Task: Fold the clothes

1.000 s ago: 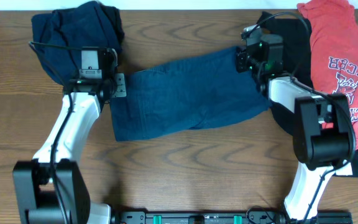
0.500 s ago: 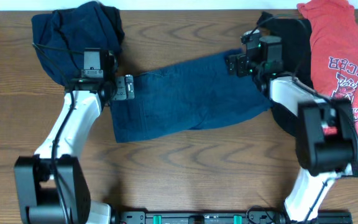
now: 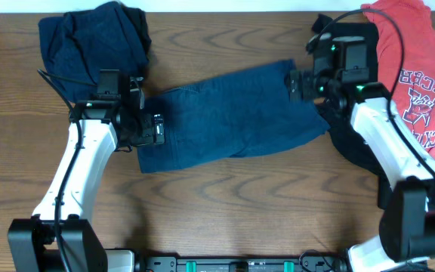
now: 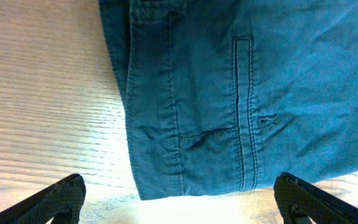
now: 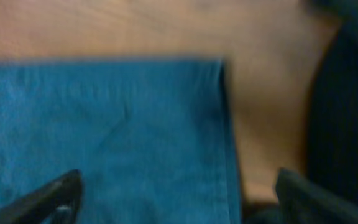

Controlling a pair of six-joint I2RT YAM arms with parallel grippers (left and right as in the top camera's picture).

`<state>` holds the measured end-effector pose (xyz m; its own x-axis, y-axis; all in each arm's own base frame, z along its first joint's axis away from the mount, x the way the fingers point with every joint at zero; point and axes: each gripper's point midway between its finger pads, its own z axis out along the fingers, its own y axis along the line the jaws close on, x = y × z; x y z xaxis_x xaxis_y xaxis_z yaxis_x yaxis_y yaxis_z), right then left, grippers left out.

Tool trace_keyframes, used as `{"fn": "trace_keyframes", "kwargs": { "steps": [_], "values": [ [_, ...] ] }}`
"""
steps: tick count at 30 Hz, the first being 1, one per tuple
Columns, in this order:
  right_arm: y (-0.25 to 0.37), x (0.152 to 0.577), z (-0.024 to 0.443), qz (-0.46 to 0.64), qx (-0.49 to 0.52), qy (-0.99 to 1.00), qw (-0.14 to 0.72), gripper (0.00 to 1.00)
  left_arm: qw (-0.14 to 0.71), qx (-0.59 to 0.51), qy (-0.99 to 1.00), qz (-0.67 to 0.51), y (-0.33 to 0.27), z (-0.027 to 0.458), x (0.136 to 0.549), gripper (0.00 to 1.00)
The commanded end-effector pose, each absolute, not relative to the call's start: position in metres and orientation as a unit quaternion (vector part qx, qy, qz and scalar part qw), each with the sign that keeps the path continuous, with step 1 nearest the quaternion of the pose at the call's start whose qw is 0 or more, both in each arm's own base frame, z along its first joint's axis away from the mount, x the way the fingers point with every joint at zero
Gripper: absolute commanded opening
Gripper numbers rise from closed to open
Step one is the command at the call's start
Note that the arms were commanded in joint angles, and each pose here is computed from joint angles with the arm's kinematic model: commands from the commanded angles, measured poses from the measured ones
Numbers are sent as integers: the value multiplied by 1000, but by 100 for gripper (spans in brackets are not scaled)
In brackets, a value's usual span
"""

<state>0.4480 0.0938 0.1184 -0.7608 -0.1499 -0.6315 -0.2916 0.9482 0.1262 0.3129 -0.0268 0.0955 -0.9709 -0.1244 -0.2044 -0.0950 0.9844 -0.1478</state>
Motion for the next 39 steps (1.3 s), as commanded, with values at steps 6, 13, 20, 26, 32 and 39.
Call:
{"fn": "trace_keyframes", "kwargs": {
  "steps": [6, 13, 20, 26, 32, 39],
  "values": [
    [105, 426, 71, 141, -154, 946, 247, 22, 110, -110, 985, -77, 3, 95, 318, 98],
    [105, 424, 39, 144, -142, 956, 212, 4, 120, -61, 981, -139, -12, 98, 322, 98],
    [103, 428, 40, 144, -138, 955, 220, 1, 119, 2, 969, -216, -38, 93, 329, 69],
    [102, 429, 42, 155, -132, 954, 221, 1, 71, -5, 971, -226, -40, 62, 325, 27],
    [102, 436, 44, 157, -134, 949, 237, 1, 54, -8, 971, -235, -42, 50, 324, 24],
    [104, 435, 17, 163, -128, 955, 213, 1, 74, -1, 969, -236, -44, 75, 322, 24]
  ]
}}
